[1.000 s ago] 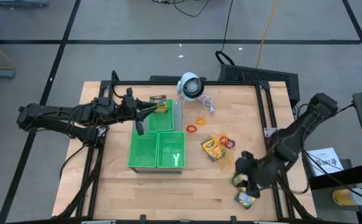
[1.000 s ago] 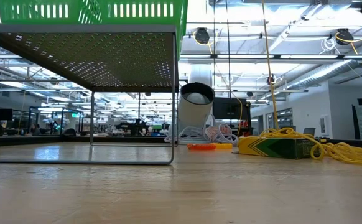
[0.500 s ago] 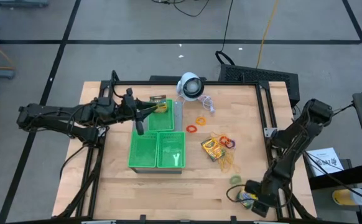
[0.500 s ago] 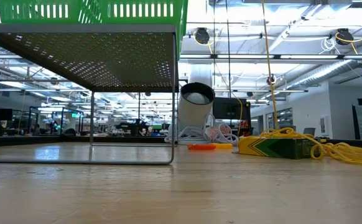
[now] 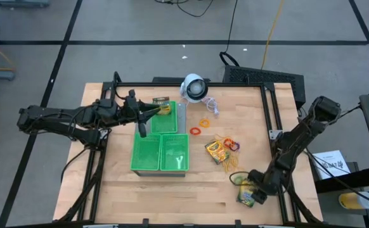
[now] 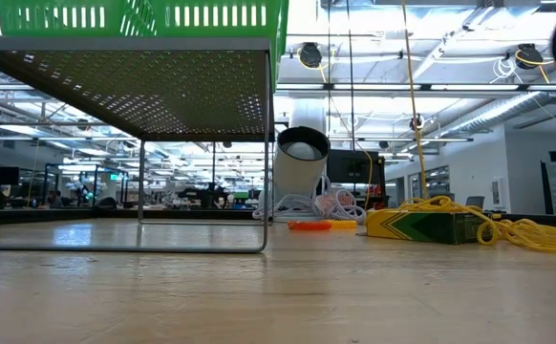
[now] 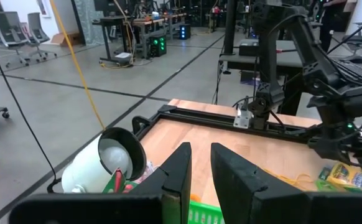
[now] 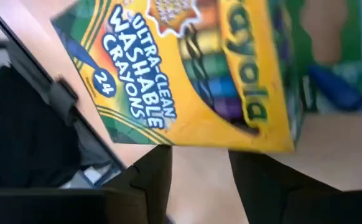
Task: Pick & Place Office Desk Supplies
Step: Put the crayon box into the top green basket on the shelf
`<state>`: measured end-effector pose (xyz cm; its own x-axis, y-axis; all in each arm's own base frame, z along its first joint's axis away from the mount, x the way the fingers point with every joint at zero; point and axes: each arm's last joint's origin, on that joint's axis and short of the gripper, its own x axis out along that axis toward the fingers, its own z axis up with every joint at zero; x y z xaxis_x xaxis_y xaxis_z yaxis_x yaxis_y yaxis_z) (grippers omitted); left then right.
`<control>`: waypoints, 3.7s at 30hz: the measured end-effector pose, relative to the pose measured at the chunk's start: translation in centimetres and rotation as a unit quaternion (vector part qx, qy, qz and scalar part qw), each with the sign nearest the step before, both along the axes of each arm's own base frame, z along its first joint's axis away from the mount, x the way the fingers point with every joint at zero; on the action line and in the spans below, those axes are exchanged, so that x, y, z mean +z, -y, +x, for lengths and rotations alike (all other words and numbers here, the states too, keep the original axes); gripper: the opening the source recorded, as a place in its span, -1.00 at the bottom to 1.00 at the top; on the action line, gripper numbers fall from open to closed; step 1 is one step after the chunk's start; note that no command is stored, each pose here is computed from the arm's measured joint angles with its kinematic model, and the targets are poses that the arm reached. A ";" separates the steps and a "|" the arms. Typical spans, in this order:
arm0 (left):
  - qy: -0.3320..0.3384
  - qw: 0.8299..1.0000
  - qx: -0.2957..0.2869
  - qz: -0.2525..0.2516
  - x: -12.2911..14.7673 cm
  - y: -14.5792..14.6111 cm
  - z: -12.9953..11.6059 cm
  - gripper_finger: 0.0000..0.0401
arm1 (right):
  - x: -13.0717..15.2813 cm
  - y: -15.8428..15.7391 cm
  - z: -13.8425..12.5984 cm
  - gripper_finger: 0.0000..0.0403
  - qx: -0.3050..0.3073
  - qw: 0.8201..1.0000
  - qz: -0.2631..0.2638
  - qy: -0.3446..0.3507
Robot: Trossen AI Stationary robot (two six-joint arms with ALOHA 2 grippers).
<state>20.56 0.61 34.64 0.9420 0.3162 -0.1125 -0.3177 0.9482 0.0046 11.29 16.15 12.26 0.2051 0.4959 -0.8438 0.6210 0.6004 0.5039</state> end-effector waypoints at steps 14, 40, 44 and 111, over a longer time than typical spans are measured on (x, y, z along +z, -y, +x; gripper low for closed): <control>-0.001 1.000 0.000 0.003 0.0 0.0 0.0 -0.64 | 0.8 5.6 0.6 -0.28 -0.150 0.903 -0.217 0.339; -0.016 1.000 0.002 0.015 -0.6 -0.1 1.1 -0.64 | 12.1 3.8 8.1 0.47 0.133 0.780 -0.422 0.443; -0.009 1.000 0.004 0.016 -0.7 -0.2 1.7 -0.64 | 10.5 4.1 8.7 0.44 0.202 0.820 -0.435 0.313; -0.027 0.999 0.001 0.040 -1.3 -0.2 2.5 -0.64 | 1.7 13.3 8.6 -0.70 0.341 0.902 -0.173 0.200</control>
